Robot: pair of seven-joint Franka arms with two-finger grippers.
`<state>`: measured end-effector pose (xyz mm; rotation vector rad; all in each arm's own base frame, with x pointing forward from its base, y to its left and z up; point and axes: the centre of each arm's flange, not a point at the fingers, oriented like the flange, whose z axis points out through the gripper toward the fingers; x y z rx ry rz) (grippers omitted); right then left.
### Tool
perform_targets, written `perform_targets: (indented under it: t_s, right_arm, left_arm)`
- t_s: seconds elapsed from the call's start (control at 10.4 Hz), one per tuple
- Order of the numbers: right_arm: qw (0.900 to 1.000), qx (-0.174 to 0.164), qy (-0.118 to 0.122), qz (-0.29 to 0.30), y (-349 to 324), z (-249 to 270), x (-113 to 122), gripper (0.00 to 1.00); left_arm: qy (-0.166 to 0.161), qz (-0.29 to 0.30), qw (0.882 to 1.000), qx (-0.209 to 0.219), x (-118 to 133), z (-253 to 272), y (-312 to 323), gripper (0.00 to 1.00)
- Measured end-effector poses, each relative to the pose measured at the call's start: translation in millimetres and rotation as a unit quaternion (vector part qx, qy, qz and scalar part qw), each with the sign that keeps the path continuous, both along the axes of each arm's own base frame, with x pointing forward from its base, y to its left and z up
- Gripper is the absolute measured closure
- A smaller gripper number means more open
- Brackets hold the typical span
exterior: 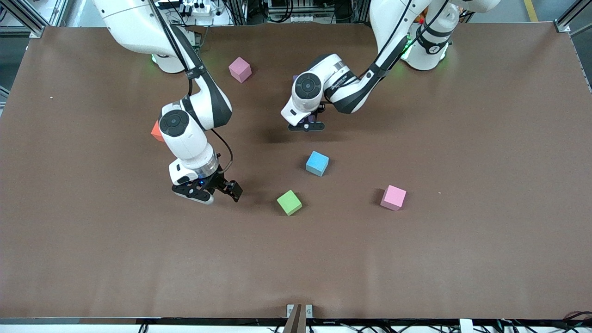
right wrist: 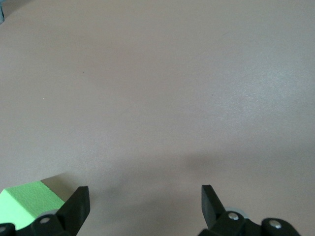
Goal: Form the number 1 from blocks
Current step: 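Place the second purple cube after the magenta cube with the left gripper, then grasp the cyan cube with the left gripper while the right gripper grasps green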
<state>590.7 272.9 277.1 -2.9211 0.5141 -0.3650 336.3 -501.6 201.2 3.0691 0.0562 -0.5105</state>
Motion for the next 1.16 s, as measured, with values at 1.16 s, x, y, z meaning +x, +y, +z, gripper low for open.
perform_targets:
  t_s: [1.16]
  right_arm:
    - [0.996, 0.053, 0.016, -0.069, 156, -5, -99, 0.00]
  left_arm:
    - [-0.029, 0.332, 0.943, 0.007, 176, 86, 89, 0.00]
